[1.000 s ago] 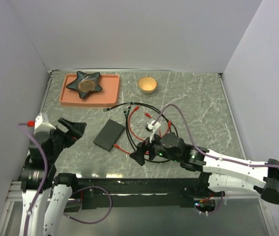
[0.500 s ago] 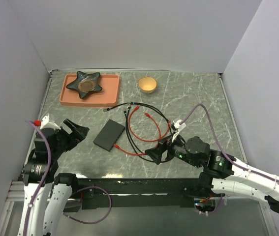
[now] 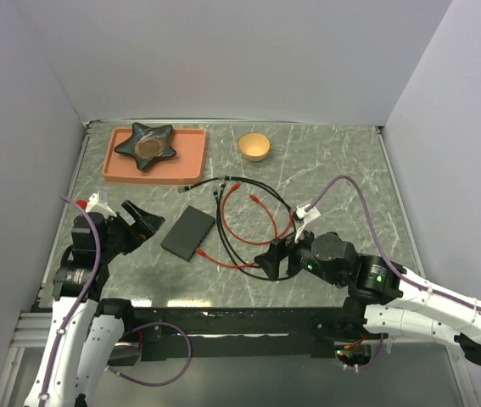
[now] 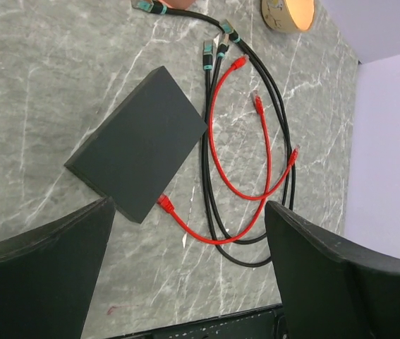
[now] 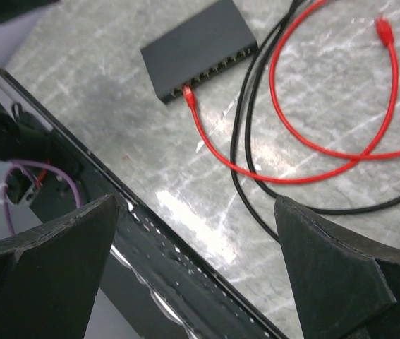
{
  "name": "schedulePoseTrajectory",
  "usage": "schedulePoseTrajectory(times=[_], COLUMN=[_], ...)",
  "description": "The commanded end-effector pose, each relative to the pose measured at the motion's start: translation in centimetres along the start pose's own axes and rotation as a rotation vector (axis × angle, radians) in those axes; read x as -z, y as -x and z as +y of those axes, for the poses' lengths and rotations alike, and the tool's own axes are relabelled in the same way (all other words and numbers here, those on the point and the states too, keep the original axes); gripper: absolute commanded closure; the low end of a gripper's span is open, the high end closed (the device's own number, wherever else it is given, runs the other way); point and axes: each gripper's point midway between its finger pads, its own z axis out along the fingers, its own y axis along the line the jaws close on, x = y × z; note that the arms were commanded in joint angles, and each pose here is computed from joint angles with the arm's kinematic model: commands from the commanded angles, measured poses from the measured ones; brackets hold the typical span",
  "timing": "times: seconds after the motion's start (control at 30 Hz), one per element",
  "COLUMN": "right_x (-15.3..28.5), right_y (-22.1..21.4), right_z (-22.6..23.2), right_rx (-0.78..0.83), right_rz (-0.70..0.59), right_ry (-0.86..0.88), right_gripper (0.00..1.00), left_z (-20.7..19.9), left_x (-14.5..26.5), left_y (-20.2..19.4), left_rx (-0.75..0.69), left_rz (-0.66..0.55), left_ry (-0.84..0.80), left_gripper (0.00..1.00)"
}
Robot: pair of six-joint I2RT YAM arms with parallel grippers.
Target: Insert the plug into the switch port
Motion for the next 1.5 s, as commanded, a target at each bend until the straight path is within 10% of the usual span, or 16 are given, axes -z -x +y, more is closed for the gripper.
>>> schedulePoseTrajectory(times=[0.0, 0.7, 1.17, 1.47], right_x=[-0.9, -20.7, -23.1, -25.8], right_y=[1.3, 4.8, 1.9, 4.6], right_z=[-0.4, -10.6, -19.5, -16.4], right_rx=[-0.03, -0.083, -0.017, -0.089], right_rz=[-0.029, 0.31, 0.456, 0.428], right_ry=[-0.056, -0.199, -0.467, -0.332], right_gripper=[0.01, 0.06, 0.06, 0.07], left_z=[-0.8, 0.0, -1.0, -1.1], left_x=[-1.7, -9.7, -12.8, -14.3], left_y=[0.4, 3.8, 1.1, 0.3], left_rx=[-0.002, -0.121, -0.17, -0.187], left_rz=[0.004, 0.073, 0.167, 0.2], left_ry=[-0.049, 0.084, 0.062, 0.084], left_gripper=[0.07, 0.07, 0.08, 0.08])
